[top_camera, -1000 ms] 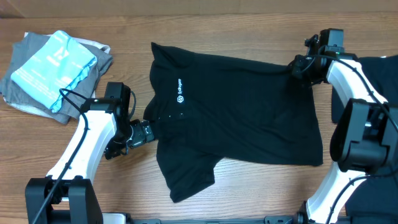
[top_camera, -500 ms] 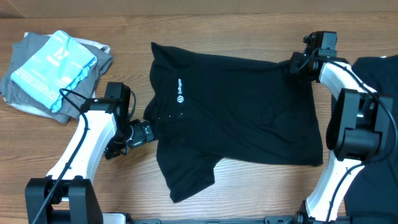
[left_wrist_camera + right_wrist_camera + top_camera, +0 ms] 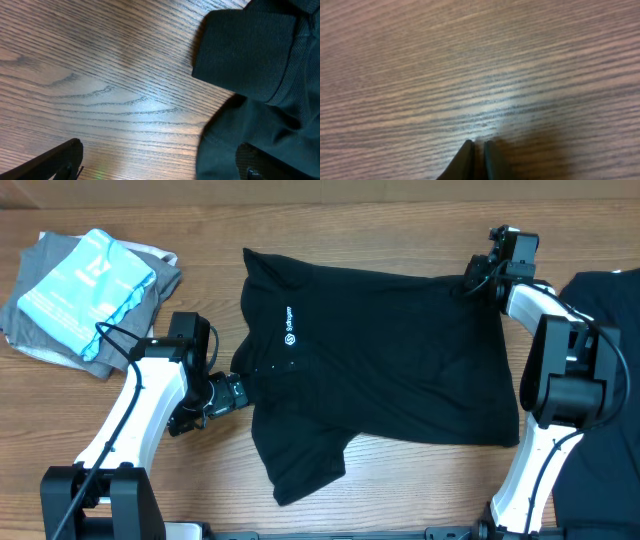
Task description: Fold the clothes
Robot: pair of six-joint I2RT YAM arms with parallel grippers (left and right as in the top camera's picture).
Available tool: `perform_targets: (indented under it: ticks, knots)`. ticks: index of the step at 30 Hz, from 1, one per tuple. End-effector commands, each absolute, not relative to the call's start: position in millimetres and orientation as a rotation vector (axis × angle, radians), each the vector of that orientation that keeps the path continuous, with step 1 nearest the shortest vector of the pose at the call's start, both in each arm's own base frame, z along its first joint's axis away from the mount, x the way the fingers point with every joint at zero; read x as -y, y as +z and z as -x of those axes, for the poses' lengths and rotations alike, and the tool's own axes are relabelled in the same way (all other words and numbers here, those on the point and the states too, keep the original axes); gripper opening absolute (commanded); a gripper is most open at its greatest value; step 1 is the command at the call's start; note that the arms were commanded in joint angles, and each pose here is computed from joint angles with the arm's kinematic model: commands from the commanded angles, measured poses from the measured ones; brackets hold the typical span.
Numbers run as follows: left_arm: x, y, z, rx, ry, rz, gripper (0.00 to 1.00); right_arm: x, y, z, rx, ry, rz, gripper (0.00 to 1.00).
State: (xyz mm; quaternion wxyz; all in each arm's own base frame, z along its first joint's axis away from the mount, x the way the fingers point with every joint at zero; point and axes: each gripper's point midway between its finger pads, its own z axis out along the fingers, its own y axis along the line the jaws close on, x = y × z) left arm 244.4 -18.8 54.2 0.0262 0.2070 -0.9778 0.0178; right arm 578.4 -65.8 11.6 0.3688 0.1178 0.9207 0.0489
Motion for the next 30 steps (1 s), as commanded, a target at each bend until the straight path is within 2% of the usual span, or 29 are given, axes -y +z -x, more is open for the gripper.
perform_targets:
  ticks: [1, 7, 9, 12, 15, 21, 27, 30]
  knots:
    - [15.6, 59.1, -248.4, 3.049, 0.042, -0.621, 1.00, 66.2, 39.9, -597.9, -2.326, 0.189, -0.312, 0.15]
    - [15.6, 59.2, -248.6, 3.049, 0.042, -0.621, 1.00, 74.1, 116.7, -607.6, -2.355, 0.281, -0.323, 0.38]
    - [15.6, 59.2, -248.6, 3.049, 0.042, -0.621, 1.00, 80.2, 140.1, -600.6, -2.387, 0.282, -0.348, 0.51]
    - [15.6, 59.2, -248.6, 3.049, 0.042, -0.621, 1.00, 84.6, 160.7, -575.5, -2.482, 0.299, -0.399, 0.57]
    - [15.6, 59.2, -248.6, 3.049, 0.042, -0.621, 1.00, 89.0, 156.0, -542.5, -2.608, 0.315, -0.479, 0.56]
    - [15.6, 59.2, -248.6, 3.049, 0.042, -0.621, 1.00, 86.5, 111.7, -470.1, -2.910, 0.364, -0.628, 0.50]
    - [15.6, 59.2, -248.6, 3.049, 0.042, -0.621, 1.00, 76.0, 73.1, -448.1, -3.008, 0.431, -0.663, 0.39]
    - [15.6, 59.2, -248.5, 3.049, 0.042, -0.621, 1.00, 65.8, 57.8, -445.3, -3.015, 0.520, -0.633, 0.38]
